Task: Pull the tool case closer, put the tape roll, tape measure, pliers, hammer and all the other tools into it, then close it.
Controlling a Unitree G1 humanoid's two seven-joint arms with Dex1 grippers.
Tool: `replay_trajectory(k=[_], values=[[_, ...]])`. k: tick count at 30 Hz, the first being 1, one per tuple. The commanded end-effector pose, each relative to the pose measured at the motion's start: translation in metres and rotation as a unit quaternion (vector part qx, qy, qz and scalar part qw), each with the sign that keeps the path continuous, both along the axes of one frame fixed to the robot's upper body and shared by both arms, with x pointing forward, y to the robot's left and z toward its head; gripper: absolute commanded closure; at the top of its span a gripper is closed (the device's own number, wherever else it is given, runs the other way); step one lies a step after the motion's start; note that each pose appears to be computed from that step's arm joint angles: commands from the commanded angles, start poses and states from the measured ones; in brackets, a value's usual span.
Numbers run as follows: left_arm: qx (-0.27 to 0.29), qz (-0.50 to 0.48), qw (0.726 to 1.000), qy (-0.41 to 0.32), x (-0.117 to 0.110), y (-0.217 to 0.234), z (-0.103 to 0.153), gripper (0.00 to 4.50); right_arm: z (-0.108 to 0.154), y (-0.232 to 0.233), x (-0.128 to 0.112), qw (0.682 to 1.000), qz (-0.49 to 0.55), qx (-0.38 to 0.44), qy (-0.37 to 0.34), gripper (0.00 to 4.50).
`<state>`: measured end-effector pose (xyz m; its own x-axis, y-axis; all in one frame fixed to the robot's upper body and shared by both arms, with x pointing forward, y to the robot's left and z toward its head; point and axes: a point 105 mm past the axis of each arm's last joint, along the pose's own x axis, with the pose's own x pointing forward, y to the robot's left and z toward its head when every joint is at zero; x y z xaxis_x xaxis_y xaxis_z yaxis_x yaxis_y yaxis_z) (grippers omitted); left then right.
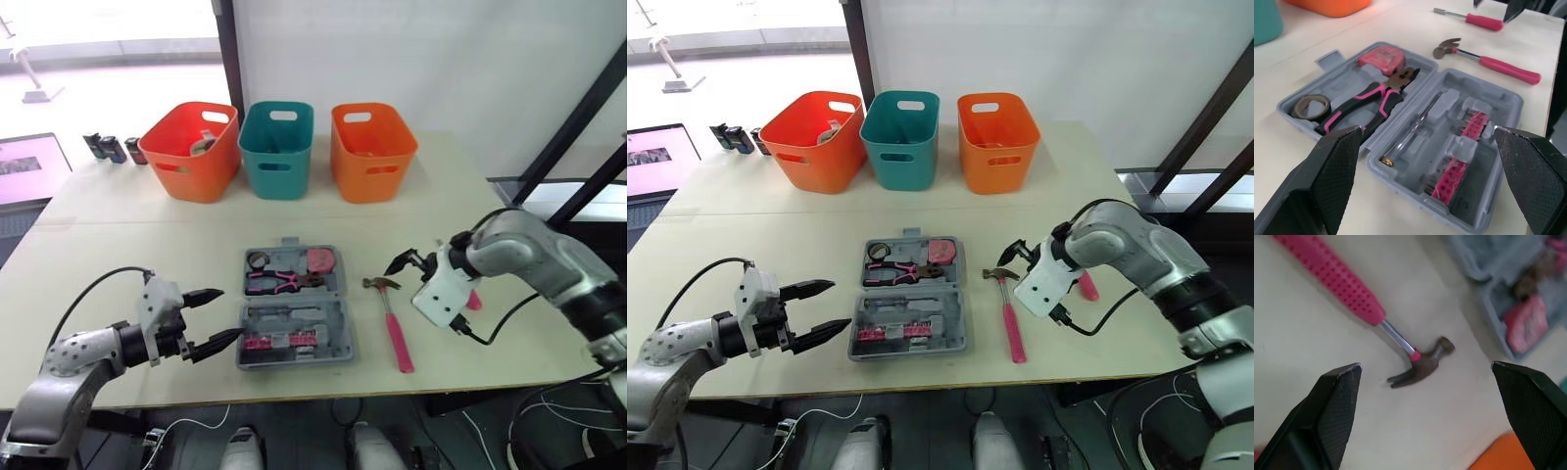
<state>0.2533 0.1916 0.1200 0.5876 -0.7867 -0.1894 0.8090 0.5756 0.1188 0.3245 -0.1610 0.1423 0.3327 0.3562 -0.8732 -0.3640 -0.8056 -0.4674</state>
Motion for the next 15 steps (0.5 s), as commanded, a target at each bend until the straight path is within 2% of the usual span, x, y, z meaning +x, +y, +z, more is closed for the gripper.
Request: replay_trajectory(k=[1, 9, 15], values=[[-0.001, 0.004, 1.000, -0.029, -0.002, -0.003, 0.012, 0.00, -0.002, -0.001, 0.001, 0.998, 0.043, -0.045, -0.012, 0.03], [-0.008, 0.010, 0.999, -0.035, -0.003, -0.010, 0.016, 0.00, -0.019, 0.003, 0.011, 0.993, 0.072, -0.098, -0.010, 0.03], [-0.011, -0.006, 1.000, -0.024, -0.008, -0.017, 0.016, 0.00, -0.019, 0.015, 0.027, 0.988, 0.089, -0.122, -0.032, 0.03]])
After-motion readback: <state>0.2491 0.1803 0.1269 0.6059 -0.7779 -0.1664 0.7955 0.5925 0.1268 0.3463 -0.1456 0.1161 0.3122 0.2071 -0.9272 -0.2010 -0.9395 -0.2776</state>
